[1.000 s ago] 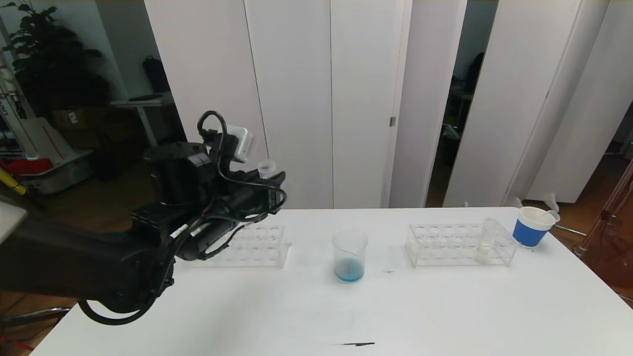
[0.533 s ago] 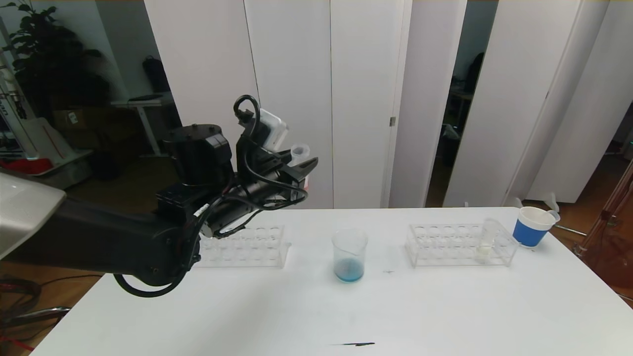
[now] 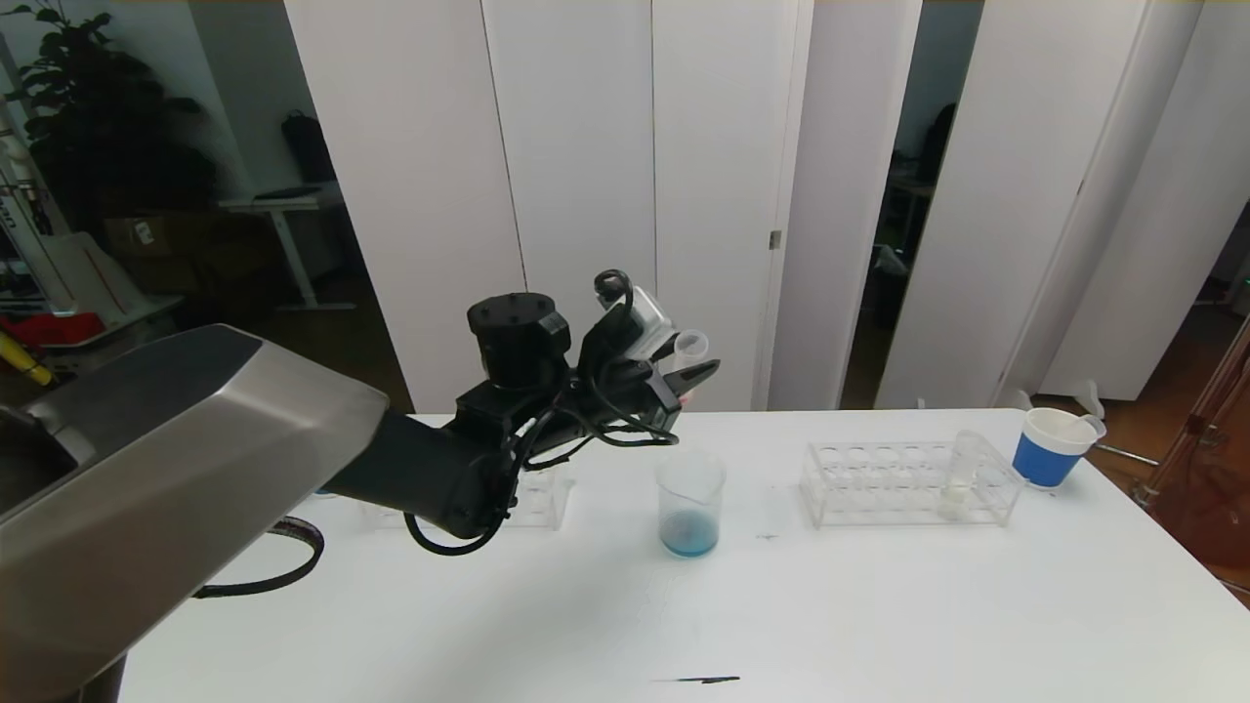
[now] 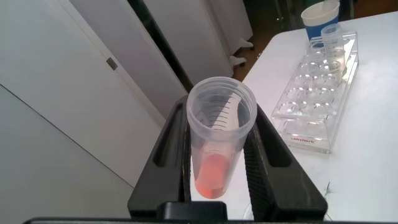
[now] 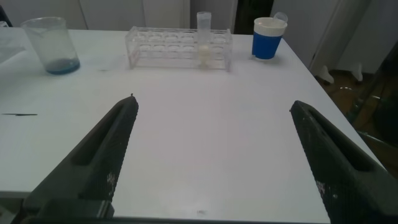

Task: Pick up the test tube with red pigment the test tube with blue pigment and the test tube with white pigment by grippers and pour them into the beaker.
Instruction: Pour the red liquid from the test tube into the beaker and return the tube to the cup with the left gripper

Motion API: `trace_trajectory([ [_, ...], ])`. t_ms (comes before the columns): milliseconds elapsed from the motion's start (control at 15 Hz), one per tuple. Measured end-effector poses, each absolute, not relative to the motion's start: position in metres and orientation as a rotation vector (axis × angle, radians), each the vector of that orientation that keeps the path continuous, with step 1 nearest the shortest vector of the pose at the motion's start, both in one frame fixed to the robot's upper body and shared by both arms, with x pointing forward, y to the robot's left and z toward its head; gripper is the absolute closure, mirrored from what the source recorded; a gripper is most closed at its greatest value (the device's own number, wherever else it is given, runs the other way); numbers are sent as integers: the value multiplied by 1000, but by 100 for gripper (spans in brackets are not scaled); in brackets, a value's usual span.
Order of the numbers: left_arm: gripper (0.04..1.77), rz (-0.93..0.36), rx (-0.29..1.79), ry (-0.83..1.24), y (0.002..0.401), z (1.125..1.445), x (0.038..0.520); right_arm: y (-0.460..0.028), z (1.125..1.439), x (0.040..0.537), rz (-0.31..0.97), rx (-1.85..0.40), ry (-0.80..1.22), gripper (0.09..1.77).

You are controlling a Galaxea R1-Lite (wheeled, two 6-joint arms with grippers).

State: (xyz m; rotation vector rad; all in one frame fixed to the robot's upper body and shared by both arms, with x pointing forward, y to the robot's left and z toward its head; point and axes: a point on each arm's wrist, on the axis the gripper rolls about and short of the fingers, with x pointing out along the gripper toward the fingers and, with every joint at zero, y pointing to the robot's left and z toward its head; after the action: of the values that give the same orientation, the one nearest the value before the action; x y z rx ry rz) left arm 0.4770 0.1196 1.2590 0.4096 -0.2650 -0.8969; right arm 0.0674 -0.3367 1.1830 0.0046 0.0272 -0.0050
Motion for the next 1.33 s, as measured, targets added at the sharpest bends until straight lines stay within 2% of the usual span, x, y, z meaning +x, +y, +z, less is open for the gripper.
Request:
trace_trajectory([
  [267,123,-893,440,-440,108,1246,494,-337,1183,67,-5,5,28,11],
  [600,123,-821,637,-577,109,1210,505,-337,1183,67,-4,5,27,11],
  [867,123,-749,766,-696,119,1194,511,-337,1183,67,-5,4,28,11],
  [1133,123,-813,800,-696,136,1170,513,-337,1183,67,-5,5,28,11],
  [1333,123,-824,845,-720,146,1164,520,-337,1183,67,-5,5,27,11],
])
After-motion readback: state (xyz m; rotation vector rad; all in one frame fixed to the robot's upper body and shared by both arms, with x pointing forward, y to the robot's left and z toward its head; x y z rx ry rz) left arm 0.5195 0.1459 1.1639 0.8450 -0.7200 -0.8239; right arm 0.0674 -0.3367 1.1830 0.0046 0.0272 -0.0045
